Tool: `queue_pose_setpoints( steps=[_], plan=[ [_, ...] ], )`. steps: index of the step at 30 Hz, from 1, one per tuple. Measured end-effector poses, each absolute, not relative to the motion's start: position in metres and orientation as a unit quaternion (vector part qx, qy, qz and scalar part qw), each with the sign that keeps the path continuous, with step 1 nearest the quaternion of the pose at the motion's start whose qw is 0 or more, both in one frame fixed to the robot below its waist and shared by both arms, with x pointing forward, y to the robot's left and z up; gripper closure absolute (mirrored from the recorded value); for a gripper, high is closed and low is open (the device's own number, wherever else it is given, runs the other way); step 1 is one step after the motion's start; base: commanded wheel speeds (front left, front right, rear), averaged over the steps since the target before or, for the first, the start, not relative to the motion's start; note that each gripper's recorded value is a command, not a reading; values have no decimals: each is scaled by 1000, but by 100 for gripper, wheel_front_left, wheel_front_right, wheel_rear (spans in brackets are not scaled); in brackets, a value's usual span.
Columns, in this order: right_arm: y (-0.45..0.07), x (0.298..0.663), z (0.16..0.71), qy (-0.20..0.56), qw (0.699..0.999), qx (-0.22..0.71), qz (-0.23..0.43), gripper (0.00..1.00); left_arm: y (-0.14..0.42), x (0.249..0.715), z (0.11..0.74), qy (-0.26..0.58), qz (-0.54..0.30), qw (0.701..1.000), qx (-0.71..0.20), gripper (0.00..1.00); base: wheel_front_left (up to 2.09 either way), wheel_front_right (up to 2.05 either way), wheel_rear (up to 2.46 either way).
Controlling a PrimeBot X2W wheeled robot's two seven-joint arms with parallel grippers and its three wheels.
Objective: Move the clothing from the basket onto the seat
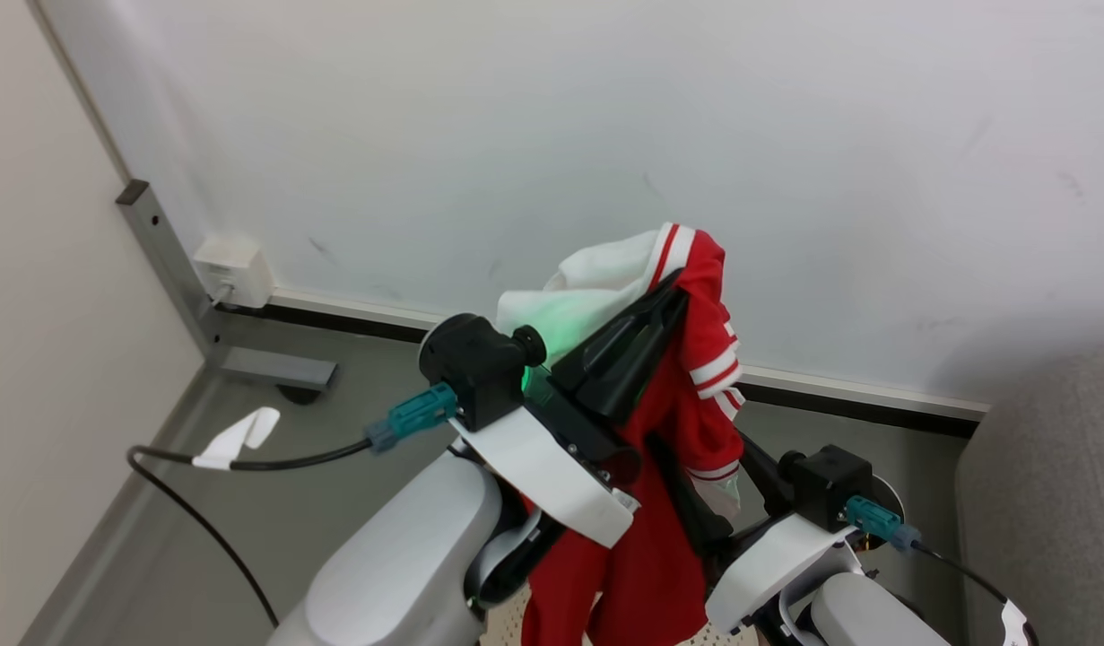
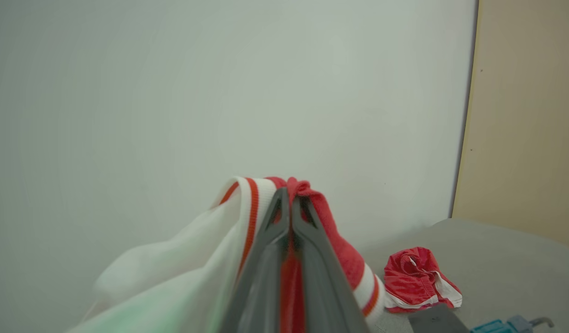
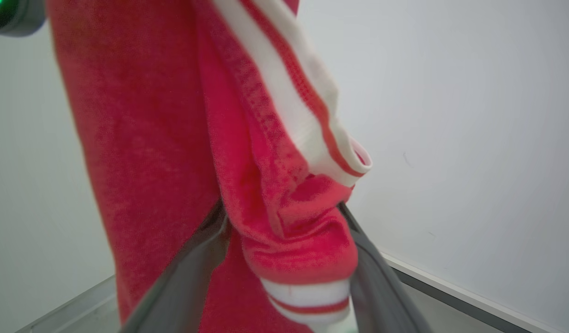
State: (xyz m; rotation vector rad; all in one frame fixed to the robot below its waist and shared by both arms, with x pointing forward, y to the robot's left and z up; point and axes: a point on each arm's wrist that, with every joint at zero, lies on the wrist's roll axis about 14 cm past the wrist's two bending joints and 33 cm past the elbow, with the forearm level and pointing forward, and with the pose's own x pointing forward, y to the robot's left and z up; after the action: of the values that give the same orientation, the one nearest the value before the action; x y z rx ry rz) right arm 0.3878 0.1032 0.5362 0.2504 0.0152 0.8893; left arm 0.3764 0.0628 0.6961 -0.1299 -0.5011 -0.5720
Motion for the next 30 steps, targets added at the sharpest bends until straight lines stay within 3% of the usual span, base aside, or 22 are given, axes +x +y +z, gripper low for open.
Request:
queue_pose_setpoints(
  steps=[4, 5, 7, 17, 30],
  plan=[
    [113, 389, 537, 10, 890, 118, 440, 0, 66, 374, 691, -237, -277, 929, -66, 100, 0, 0, 0],
    [115, 388, 536, 12, 889, 117, 444, 36, 67, 373, 691, -236, -275, 929, -67, 100, 0, 0, 0],
    [119, 385, 532, 18, 886, 115, 449, 100, 69, 372, 689, -235, -273, 931, -66, 100, 0, 0, 0],
    [115, 389, 538, 14, 888, 122, 443, 100, 76, 373, 686, -232, -265, 933, -69, 100, 0, 0, 0],
    [60, 423, 594, -79, 912, 164, 369, 100, 79, 375, 641, -180, -258, 947, -69, 100, 0, 0, 0]
  ],
)
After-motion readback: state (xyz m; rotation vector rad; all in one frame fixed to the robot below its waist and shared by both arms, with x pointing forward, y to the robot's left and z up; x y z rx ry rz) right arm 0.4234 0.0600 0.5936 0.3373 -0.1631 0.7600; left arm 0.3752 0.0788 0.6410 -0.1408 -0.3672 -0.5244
